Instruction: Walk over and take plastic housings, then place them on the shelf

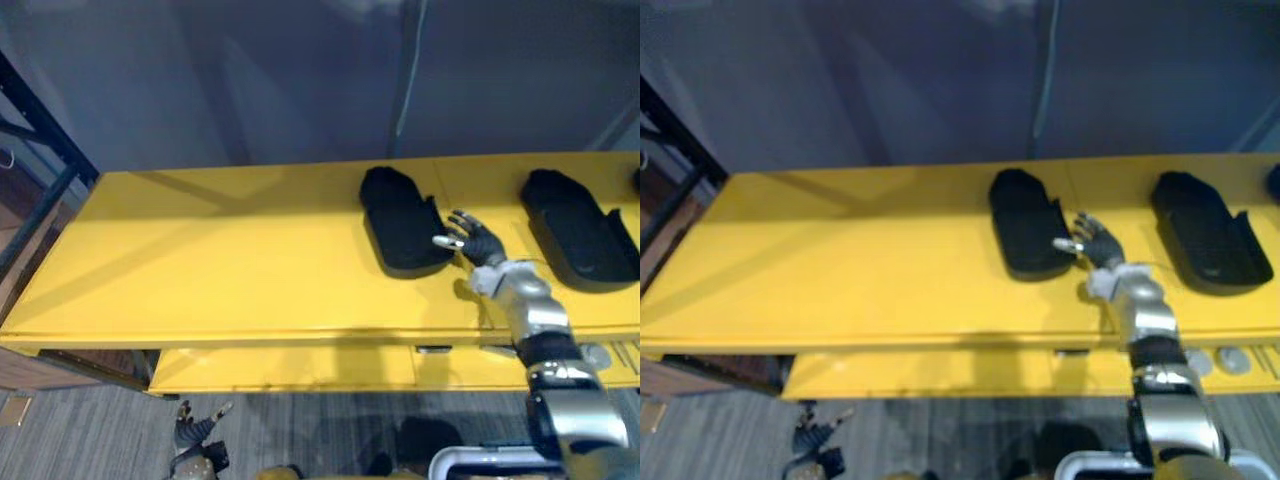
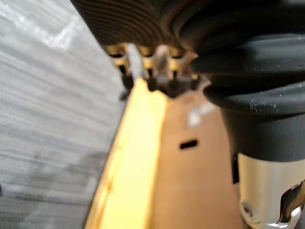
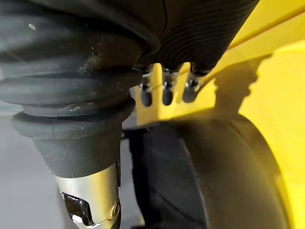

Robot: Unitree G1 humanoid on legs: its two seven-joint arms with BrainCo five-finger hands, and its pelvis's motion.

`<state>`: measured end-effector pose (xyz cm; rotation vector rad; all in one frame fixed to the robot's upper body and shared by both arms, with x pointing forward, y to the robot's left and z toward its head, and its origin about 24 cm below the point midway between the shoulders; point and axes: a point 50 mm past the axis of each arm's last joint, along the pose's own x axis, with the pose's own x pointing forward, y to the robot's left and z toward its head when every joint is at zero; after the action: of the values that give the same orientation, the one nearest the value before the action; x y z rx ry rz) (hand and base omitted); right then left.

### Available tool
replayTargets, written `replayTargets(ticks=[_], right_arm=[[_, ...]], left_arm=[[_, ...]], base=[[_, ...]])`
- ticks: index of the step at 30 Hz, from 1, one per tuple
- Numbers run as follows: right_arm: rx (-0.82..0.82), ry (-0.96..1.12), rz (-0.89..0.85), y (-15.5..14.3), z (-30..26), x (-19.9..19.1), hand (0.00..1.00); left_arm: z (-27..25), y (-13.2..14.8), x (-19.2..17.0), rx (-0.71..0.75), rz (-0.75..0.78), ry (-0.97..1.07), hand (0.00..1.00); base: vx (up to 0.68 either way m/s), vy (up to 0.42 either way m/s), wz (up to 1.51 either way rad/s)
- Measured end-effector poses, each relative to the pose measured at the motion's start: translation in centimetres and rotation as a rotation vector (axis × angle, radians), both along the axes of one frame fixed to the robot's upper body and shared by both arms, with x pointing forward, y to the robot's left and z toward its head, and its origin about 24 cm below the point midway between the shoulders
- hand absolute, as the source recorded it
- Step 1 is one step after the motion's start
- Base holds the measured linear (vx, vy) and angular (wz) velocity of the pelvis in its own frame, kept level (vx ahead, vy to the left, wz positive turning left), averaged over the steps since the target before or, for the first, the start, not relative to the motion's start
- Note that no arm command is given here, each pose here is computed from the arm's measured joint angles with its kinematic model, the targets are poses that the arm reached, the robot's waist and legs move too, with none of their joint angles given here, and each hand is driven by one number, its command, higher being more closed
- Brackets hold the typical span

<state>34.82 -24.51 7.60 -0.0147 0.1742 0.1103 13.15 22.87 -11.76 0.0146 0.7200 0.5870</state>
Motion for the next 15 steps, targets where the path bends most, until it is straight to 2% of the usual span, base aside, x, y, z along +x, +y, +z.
replayTargets(ticks=[6,15], right_arm=[[-0.021,-0.002,-0.040,1.4,-0.9,-0.5,0.00],[0.063,-0.061,-0.145,2.6,-2.3,-2.4,0.00]], left_arm=[[0.3,-0.8,1.3,-0.016,-0.014,-0.030,0.00],[-0.4,-1.4,0.5,-0.030,-0.006,0.011,0.00]], base=[[0.01,0.015,-0.05],[-0.08,0.058,-0.05]])
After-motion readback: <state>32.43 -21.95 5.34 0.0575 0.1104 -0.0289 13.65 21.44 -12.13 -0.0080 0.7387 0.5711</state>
